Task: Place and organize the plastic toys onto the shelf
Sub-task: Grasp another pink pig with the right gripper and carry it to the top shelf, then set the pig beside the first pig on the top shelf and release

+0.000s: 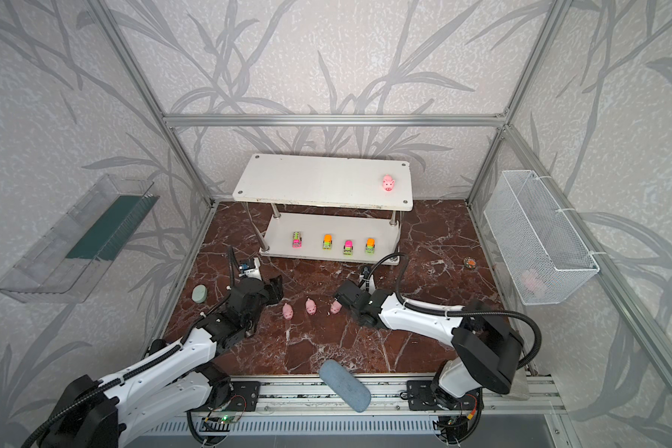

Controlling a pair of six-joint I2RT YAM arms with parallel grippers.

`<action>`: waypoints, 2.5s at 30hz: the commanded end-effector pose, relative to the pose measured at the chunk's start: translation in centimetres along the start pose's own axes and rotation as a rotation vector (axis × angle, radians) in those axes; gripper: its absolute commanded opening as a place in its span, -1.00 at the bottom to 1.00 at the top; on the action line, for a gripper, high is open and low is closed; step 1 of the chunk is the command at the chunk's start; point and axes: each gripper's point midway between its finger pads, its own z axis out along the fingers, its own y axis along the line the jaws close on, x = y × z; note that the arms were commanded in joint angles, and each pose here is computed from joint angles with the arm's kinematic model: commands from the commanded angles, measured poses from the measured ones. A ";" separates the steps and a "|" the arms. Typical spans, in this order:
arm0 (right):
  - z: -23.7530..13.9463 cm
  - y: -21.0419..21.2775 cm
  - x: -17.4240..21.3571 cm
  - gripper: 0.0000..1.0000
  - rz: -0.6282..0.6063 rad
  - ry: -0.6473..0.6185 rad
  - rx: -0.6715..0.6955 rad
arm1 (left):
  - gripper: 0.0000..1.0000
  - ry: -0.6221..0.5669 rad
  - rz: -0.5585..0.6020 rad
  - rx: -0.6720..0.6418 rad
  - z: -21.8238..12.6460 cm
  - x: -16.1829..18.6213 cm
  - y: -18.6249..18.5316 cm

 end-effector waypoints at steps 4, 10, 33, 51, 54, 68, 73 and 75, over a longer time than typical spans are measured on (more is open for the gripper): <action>-9.5 0.4 -6.8 -0.47 -0.092 -0.138 -0.085 | 0.28 -0.025 -0.013 0.000 -0.1 -0.7 0.1; -16.2 1.9 -12.8 -0.46 -0.162 -0.292 -0.151 | 0.28 -0.027 -0.019 0.010 0.0 -0.7 -0.1; -17.1 3.9 -32.4 -0.41 -0.170 -0.469 -0.166 | 0.28 -0.040 -0.036 0.011 -0.4 -0.9 0.3; -10.8 0.8 -34.7 -0.41 -0.128 -0.367 -0.072 | 0.28 -0.018 -0.037 0.021 0.6 -0.4 -0.2; -10.4 0.2 -35.0 -0.41 -0.127 -0.367 -0.050 | 0.28 -0.012 -0.036 0.025 0.8 -0.4 -0.4; -9.1 0.4 -35.6 -0.39 -0.119 -0.355 -0.065 | 0.28 -0.007 -0.039 0.020 0.9 0.0 -0.1; -8.2 0.7 -35.5 -0.39 -0.122 -0.333 -0.062 | 0.28 -0.008 -0.039 0.019 0.9 0.0 -0.1; -8.0 0.8 -35.5 -0.39 -0.123 -0.330 -0.064 | 0.28 -0.006 -0.039 0.018 1.0 0.0 -0.1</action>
